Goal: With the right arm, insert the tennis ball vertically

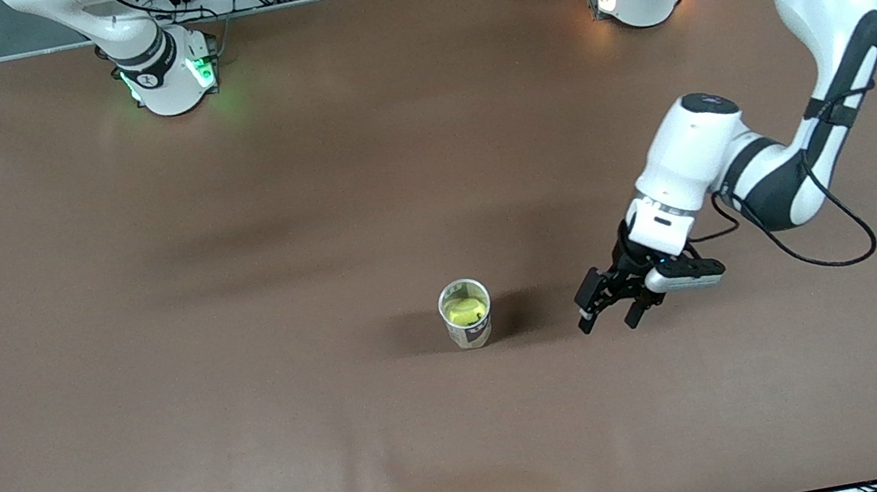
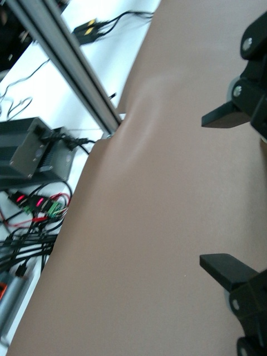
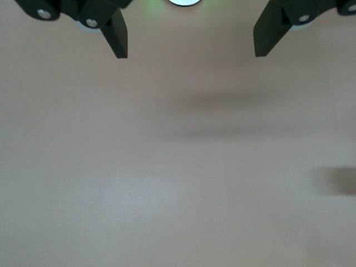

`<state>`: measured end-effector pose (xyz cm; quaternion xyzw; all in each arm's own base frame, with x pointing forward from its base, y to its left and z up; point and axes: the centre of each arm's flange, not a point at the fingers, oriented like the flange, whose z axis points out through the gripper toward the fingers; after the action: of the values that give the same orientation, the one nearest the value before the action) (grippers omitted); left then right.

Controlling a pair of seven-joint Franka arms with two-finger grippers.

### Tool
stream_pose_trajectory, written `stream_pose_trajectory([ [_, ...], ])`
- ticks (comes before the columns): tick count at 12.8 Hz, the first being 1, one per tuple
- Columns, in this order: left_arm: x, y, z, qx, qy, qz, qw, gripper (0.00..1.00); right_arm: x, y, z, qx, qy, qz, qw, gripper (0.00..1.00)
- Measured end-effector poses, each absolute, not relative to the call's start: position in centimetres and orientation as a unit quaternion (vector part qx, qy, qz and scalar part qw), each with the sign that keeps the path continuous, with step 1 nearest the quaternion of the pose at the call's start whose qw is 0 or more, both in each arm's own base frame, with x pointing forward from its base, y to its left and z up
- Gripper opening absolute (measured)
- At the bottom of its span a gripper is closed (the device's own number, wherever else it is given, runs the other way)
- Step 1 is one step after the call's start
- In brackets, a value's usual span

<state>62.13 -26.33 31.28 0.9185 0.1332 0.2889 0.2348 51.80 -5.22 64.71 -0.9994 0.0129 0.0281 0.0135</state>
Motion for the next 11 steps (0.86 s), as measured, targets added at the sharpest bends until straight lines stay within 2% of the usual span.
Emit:
stream_pose_trajectory([
  [3,62.7,-28.2,34.6,0.914,0.214,0.261,0.223,1.00,51.6,-4.2,64.9,-0.999,0.028,0.037,0.012,1.00],
  [5,63.3,-29.0,36.5,0.920,0.249,0.238,0.189,1.00,51.6,-3.1,65.4,-0.999,0.023,0.033,0.011,1.00],
  [11,65.2,-27.4,43.9,0.964,0.230,0.098,0.088,1.00,51.6,-2.9,65.6,-0.999,0.021,0.032,0.010,1.00],
])
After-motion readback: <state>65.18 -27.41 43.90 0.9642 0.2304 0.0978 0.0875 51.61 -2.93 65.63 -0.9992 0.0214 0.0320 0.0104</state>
